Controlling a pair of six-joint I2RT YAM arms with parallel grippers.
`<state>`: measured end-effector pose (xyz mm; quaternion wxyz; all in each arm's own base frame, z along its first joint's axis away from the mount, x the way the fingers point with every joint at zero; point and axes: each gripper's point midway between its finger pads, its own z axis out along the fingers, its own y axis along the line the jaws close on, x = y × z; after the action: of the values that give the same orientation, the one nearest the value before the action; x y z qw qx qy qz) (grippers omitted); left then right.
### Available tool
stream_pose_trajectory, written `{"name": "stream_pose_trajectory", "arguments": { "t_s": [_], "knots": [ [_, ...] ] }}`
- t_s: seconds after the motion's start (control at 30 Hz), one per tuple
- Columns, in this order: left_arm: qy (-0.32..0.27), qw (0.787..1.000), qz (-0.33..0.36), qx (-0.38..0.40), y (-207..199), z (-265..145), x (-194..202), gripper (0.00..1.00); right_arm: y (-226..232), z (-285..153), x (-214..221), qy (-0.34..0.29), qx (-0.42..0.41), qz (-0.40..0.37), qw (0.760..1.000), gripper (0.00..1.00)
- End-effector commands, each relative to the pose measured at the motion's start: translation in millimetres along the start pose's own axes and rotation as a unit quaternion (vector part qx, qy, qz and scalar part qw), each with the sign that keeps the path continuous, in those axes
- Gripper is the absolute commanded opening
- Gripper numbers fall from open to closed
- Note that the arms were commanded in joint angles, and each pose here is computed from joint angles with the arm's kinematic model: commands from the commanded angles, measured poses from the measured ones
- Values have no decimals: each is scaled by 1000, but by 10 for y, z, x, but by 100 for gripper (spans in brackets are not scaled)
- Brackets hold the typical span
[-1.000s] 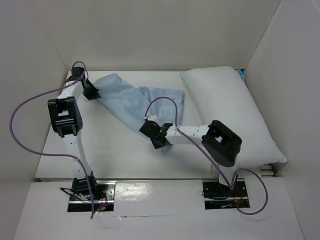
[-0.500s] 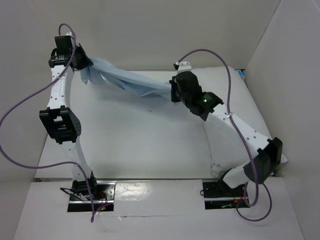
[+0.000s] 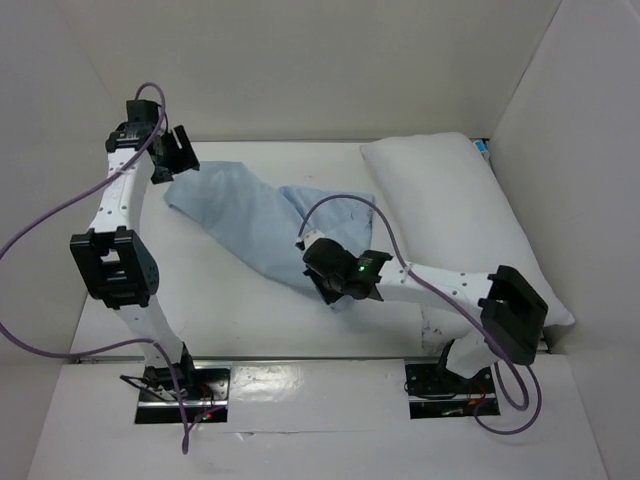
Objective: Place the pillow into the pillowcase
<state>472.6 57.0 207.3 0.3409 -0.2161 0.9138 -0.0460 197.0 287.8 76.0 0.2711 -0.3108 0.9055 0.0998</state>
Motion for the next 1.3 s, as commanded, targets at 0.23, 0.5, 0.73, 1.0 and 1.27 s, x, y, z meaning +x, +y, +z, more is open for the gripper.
{"name": "stream_pose_trajectory", "arguments": {
  "t_s": [0.23,0.5,0.73,1.0,1.27],
  "knots": [
    [29,984,-106,-141,699,77,439,81,-336,-575,-857,-137,42,47,989,0],
    [45,980,-143,-133,828,605,415,81,-346,-593,-842,-136,34,50,989,0],
    [47,979,-165,-107,779,1055,311,71,-302,-526,-804,-123,18,49,991,0],
    [30,983,-160,-90,721,1241,107,8,-384,-514,-818,-114,39,56,991,0],
    [-66,990,-104,72,-1,596,-988,0,-1518,-972,-1350,-174,152,130,964,0]
  ]
}}
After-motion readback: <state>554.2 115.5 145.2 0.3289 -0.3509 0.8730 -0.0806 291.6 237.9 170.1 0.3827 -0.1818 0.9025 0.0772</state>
